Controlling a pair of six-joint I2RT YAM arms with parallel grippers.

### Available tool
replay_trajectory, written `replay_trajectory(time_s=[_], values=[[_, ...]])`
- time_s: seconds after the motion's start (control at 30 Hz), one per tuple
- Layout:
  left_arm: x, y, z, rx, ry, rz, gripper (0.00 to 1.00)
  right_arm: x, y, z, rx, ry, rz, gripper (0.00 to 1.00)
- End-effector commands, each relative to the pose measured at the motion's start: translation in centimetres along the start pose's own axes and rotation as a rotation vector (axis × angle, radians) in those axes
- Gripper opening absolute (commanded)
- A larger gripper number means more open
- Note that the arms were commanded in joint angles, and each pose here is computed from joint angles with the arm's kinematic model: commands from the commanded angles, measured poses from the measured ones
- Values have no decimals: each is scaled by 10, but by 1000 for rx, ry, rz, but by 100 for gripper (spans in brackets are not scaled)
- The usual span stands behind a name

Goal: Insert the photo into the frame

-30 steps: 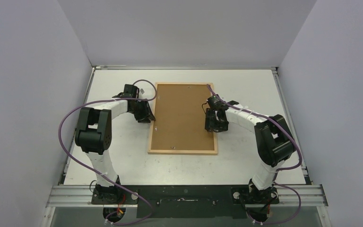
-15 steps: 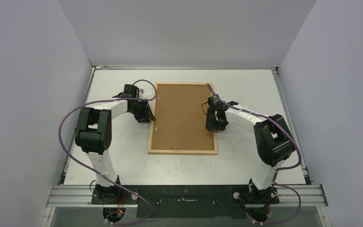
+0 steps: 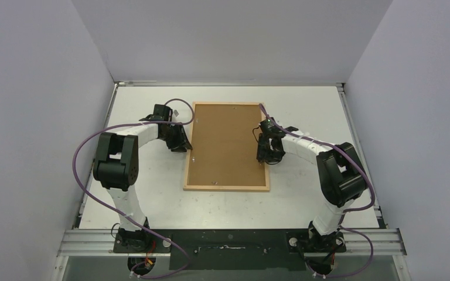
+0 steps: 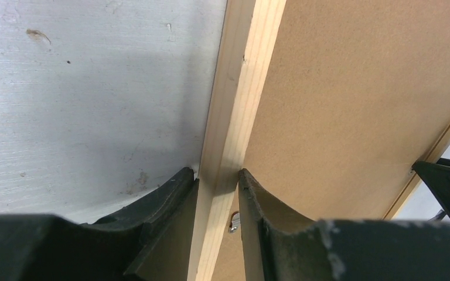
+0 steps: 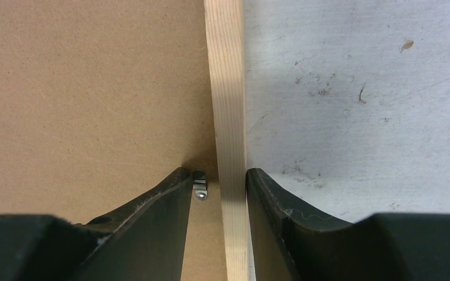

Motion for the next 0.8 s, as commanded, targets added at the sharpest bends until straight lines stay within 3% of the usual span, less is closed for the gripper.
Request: replay_trajectory(time_s=[0.0,0.77], values=[[-2,16,26,117,-1,2,29,-12,4,-9,-18,-9,31,37],[-5,24,43,187,-6,8,25,-20,0,-11,97,-127,35,38]])
Point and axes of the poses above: each gripper's point midway between its finger pads, its own y axis out along the fingers, its own z axis along the line the jaws close on, x = y × z, the point moved 3 cm from there along -y, back along the fingers, and after that the axes turned 15 degrees about -y, right-handed, at the moved point
